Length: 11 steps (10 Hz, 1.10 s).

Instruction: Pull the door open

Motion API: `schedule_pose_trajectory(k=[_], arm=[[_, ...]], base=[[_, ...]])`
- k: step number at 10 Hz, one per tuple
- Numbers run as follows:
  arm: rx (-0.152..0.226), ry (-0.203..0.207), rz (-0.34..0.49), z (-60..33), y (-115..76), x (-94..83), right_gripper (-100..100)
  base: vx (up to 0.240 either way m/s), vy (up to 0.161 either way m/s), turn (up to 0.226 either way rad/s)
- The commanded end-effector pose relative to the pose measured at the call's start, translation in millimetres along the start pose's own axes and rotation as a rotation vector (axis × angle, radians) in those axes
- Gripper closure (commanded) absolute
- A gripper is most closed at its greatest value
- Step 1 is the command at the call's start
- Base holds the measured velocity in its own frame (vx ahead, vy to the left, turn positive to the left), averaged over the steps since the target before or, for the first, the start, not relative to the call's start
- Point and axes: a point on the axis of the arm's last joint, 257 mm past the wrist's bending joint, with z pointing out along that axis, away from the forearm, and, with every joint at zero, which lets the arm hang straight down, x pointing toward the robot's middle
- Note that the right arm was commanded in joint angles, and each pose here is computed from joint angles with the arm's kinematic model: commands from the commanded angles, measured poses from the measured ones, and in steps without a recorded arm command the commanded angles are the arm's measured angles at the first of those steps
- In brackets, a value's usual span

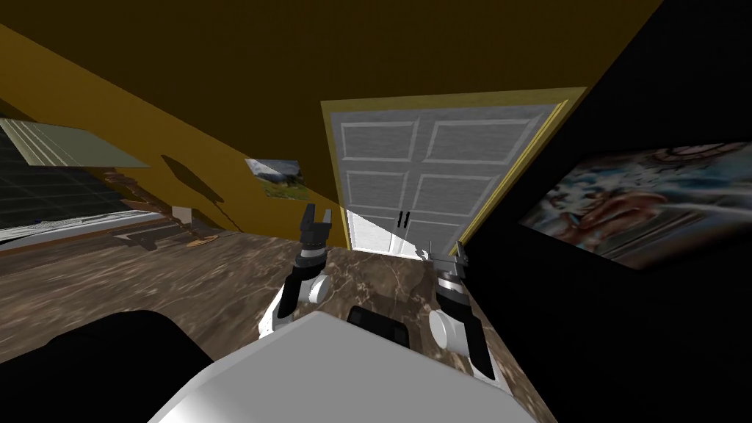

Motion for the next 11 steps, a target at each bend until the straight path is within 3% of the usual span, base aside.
schedule_pose_trajectory(k=[1,11], arm=[[0.020,0.000,0.061,-2.1,-14.4,2.2,-100],[0.164,-0.027,0.423,-24.2,-108.4,10.3,-100]], base=[[0.105,0.010,-0.016],[0.098,0.015,-0.023]])
